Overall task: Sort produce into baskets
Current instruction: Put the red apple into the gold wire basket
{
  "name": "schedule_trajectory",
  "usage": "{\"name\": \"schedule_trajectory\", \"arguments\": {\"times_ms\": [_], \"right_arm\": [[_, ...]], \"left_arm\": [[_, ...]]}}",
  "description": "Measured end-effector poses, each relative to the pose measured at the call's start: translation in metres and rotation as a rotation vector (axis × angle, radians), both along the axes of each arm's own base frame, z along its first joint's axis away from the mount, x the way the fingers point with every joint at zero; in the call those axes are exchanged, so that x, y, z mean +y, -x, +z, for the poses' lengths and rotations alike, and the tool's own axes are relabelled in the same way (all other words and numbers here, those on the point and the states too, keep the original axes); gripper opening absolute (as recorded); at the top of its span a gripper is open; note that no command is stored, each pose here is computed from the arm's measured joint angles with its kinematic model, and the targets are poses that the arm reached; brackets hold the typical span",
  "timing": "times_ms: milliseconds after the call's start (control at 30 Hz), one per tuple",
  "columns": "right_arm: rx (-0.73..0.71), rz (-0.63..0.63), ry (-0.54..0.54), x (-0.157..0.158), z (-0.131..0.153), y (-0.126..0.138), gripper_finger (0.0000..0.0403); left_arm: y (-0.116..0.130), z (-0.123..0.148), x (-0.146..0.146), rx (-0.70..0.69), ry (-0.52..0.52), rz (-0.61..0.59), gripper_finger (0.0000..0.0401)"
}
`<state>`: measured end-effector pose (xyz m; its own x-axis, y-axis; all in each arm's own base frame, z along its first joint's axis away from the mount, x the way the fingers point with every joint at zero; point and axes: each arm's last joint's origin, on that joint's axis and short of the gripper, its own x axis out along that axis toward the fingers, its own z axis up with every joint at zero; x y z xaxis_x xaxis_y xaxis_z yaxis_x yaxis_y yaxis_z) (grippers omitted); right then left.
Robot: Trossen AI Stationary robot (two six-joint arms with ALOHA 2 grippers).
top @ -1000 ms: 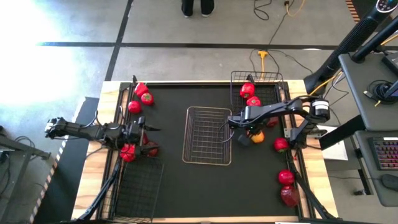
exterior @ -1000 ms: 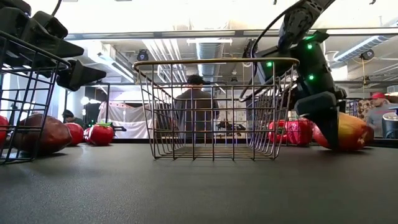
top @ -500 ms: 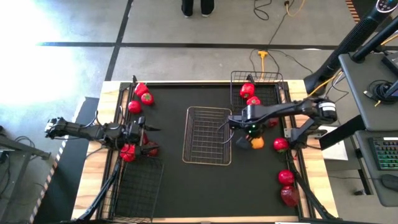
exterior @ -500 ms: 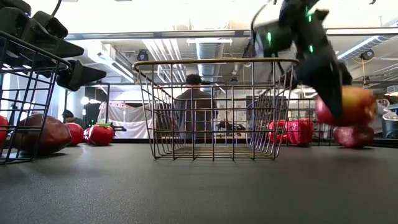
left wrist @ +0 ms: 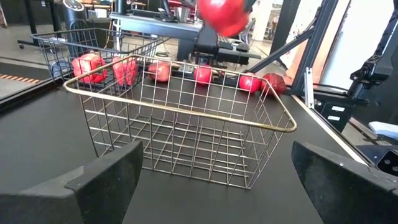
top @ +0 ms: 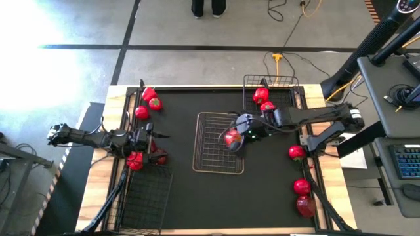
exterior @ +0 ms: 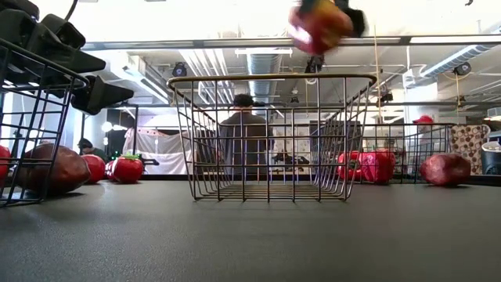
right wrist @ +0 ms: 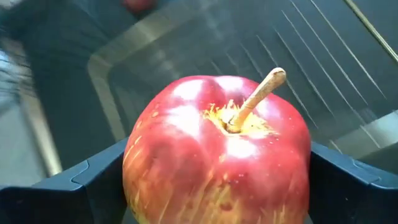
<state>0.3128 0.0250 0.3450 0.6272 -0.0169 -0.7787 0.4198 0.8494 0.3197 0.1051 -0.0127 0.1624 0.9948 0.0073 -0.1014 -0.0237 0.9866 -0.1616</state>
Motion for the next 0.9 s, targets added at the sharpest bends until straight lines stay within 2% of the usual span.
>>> {"name": "schedule_trajectory", "arguments": {"times_ms": [67, 133, 267, 500, 900], "right_arm": [[-0.085, 0.036, 0.019, 0.002, 0.001, -0.01, 0.036], [-0.109, 0.05, 0.043, 0.003, -0.002, -0.017, 0.036], [-0.018, 0.025, 0.119, -0.002, -0.027, -0.032, 0.0361], [0.123, 0.013, 0.136, -0.006, -0.077, -0.062, 0.0362], [0.26, 0.084, 0.213, -0.027, -0.125, -0.088, 0.0363]], "left_arm": [[0.0, 0.0, 0.0, -0.001, 0.0, 0.0, 0.0393], [0.0, 0.0, 0.0, 0.0, 0.0, 0.0, 0.0393], [0.0, 0.0, 0.0, 0.004, 0.0, 0.0, 0.0393], [0.0, -0.001, 0.0, 0.007, -0.001, 0.0, 0.0393], [0.0, -0.001, 0.0, 0.008, -0.001, 0.0, 0.0393]]}}
